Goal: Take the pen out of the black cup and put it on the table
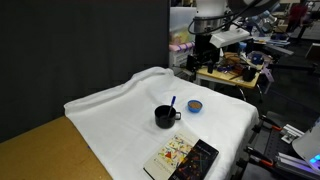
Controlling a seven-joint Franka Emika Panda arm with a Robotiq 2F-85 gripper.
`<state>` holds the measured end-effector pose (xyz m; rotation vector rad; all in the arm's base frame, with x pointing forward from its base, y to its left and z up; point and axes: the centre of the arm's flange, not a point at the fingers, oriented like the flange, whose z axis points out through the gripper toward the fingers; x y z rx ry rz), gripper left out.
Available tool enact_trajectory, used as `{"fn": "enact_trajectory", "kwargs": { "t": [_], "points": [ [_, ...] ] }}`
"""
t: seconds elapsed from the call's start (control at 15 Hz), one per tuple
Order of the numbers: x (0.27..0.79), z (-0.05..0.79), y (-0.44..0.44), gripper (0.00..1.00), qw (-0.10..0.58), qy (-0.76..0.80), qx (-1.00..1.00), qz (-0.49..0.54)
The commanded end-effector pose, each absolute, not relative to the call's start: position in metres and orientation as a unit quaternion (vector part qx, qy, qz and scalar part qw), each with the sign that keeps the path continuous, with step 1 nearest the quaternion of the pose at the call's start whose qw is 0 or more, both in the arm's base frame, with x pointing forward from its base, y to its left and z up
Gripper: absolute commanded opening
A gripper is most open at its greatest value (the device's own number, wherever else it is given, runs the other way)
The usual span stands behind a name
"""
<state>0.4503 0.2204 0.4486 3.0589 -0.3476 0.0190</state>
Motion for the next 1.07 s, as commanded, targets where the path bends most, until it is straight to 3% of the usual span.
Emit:
{"fn": "enact_trajectory", "kwargs": {
  "t": [0.0, 1.0],
  "points": [
    [0.482, 0.457, 0.231, 1.00, 0.031, -0.115, 0.993, 0.012],
    [0.577, 0.433, 0.216, 1.00, 0.037, -0.184, 0.982, -0.008]
  ]
}}
